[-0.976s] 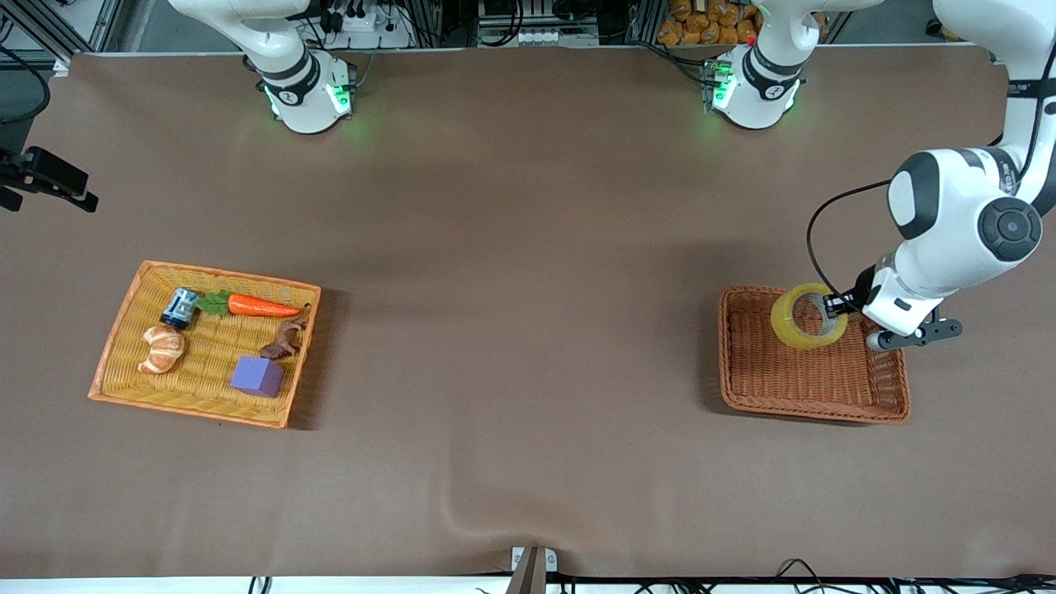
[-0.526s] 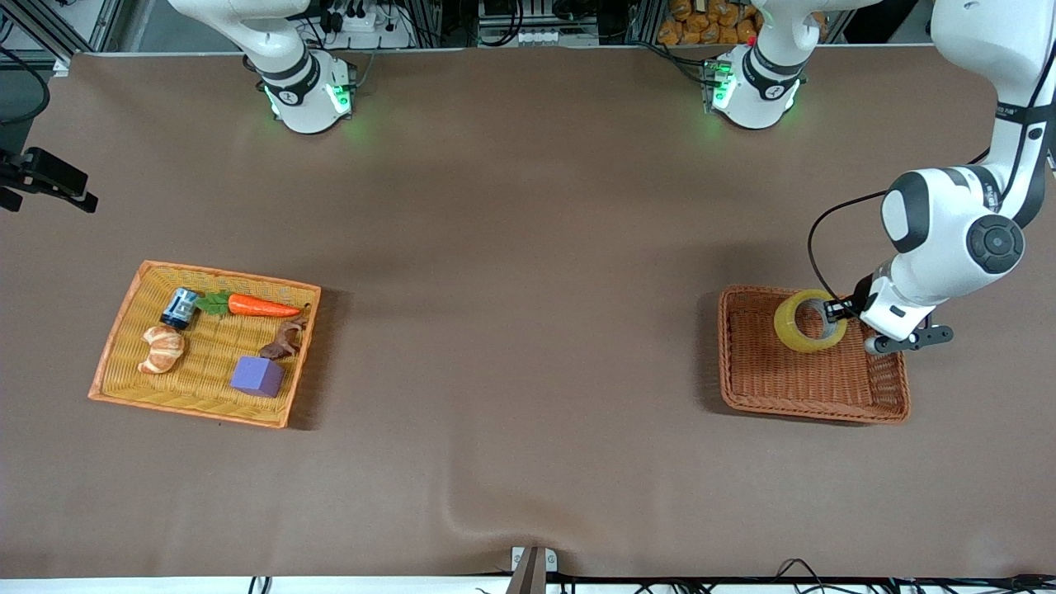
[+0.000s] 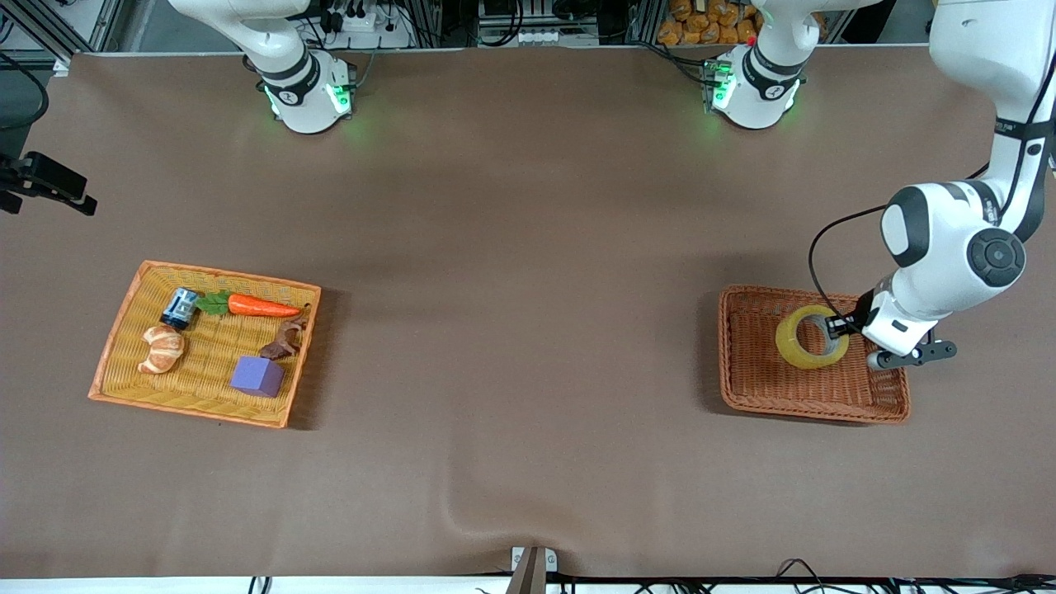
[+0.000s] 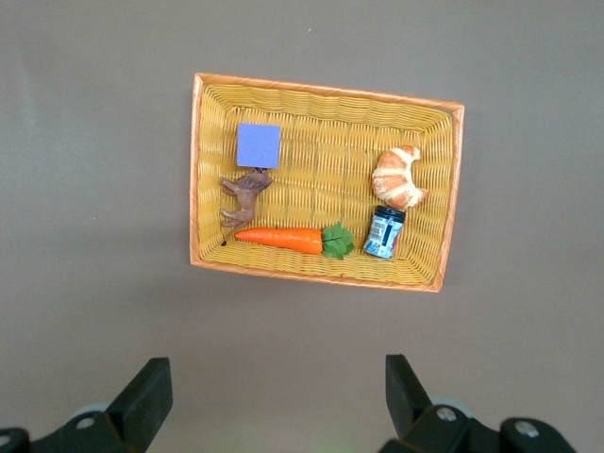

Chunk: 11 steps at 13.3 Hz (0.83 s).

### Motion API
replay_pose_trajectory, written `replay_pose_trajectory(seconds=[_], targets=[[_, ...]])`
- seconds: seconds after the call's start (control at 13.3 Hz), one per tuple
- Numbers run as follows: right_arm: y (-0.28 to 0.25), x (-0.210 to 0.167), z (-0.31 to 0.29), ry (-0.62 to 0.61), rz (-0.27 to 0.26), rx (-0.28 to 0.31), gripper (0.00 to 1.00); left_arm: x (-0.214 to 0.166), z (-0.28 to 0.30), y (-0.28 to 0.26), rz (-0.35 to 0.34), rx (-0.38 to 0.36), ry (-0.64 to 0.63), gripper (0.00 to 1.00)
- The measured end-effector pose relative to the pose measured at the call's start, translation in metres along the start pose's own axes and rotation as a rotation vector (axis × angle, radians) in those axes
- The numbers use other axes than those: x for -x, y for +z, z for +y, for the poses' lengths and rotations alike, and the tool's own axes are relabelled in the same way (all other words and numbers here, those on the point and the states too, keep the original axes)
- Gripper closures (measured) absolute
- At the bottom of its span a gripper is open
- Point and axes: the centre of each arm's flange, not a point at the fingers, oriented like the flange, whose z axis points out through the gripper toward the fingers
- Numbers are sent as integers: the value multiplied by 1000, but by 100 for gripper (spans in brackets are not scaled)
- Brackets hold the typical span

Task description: Transfer tape with both arms

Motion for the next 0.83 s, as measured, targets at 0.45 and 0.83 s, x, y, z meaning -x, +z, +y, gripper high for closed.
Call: replay_pose_trajectory(seconds=[0.45,0.83], targets=[[1,-1,1,1,-2,0,0,-15,6,7,37,6,10,42],[4,-3,0,1,-8,0,0,-32,-4,-95,207,4,154,0]])
